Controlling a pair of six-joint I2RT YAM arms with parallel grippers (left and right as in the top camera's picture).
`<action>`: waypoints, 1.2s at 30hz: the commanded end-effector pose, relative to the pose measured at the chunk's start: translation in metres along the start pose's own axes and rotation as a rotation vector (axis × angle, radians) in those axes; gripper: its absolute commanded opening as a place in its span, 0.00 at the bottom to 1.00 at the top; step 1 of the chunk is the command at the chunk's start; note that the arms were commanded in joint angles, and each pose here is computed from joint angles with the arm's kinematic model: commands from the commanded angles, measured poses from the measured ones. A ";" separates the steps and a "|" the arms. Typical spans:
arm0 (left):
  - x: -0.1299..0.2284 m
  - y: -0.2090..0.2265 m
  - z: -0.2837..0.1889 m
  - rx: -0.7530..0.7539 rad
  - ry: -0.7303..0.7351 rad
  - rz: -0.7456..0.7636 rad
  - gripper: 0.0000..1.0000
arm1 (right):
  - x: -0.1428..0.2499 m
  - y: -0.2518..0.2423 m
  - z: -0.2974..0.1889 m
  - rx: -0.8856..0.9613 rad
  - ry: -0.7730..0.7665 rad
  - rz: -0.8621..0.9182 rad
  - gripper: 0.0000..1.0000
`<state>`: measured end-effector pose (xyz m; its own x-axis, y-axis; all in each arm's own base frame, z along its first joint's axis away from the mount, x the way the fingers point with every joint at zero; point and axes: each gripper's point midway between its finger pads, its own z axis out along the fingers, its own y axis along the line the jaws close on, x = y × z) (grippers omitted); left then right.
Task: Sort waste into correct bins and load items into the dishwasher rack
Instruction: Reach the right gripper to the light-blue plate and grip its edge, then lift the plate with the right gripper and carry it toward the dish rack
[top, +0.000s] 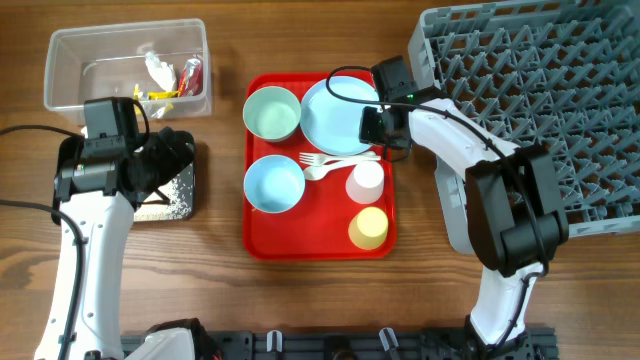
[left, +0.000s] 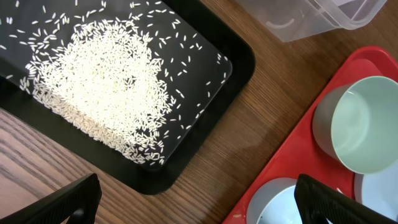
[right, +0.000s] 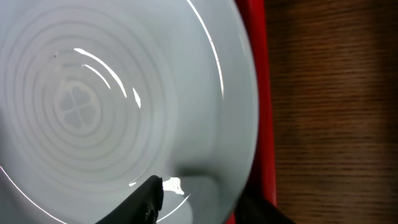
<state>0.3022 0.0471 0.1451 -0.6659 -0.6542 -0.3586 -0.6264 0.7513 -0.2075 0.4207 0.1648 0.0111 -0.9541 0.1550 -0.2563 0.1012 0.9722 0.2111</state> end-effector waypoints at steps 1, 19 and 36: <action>-0.001 -0.002 -0.001 0.012 0.006 -0.014 1.00 | -0.003 0.001 0.007 0.000 -0.005 0.009 0.23; -0.001 -0.002 -0.001 0.012 0.005 -0.014 1.00 | -0.021 -0.011 0.004 0.074 -0.092 0.005 0.04; -0.001 -0.002 -0.001 0.012 0.005 -0.014 1.00 | -0.115 -0.023 -0.113 0.115 -0.326 -0.127 0.04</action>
<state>0.3023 0.0466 0.1451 -0.6666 -0.6544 -0.3570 -0.6254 0.7516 -0.2098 0.4782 0.1156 0.0783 -0.8894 0.1358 -0.4365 0.0963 0.9891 0.1116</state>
